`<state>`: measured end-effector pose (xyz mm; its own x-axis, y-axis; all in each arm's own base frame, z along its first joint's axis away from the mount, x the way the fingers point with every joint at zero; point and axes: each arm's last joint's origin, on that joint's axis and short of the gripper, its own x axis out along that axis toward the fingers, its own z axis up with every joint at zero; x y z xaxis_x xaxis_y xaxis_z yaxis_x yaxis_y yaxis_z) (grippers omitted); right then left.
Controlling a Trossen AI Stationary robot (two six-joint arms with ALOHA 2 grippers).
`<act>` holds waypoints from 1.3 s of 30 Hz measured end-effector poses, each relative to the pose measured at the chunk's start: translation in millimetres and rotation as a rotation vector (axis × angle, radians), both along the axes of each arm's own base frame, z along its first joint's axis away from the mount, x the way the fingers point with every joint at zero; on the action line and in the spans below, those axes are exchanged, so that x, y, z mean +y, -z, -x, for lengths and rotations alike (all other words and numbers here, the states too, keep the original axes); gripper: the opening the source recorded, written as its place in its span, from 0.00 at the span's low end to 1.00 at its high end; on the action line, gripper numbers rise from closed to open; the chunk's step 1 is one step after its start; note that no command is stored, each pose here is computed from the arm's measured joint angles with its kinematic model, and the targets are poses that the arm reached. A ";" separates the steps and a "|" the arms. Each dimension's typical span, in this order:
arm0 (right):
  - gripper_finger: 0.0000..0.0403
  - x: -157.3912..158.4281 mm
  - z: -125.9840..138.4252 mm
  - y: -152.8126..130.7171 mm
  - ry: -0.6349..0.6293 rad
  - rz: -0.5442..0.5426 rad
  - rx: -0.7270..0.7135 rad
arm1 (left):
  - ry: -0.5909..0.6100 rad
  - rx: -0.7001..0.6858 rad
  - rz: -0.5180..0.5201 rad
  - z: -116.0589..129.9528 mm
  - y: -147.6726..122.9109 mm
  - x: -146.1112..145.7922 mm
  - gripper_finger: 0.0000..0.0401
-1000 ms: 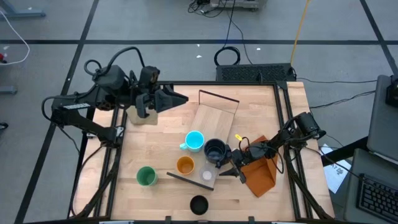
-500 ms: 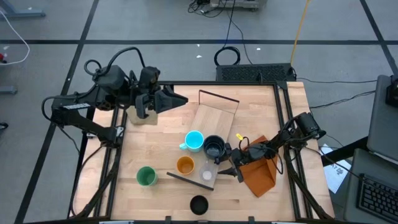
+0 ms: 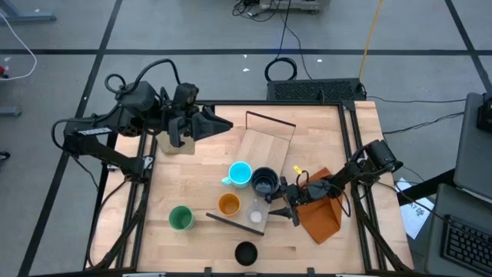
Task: Stack small to large cups/mugs on shelf
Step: Put the dark blue mug on the shelf, then put the black cup on the shelf
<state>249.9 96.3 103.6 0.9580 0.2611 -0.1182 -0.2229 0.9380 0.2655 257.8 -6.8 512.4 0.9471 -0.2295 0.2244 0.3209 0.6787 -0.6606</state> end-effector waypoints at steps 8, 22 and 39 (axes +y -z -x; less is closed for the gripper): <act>0.59 0.9 0.7 0.9 0.041 0.008 0.007 | -0.001 -0.002 -0.003 0.0 -0.1 0.0 0.22; 0.59 -1.0 7.0 2.9 0.080 0.026 0.026 | -0.001 -0.001 -0.003 0.0 0.0 0.0 0.22; 0.59 -2.2 39.9 -1.8 0.058 0.002 0.048 | -0.008 0.045 -0.009 -1.0 4.5 1.3 0.22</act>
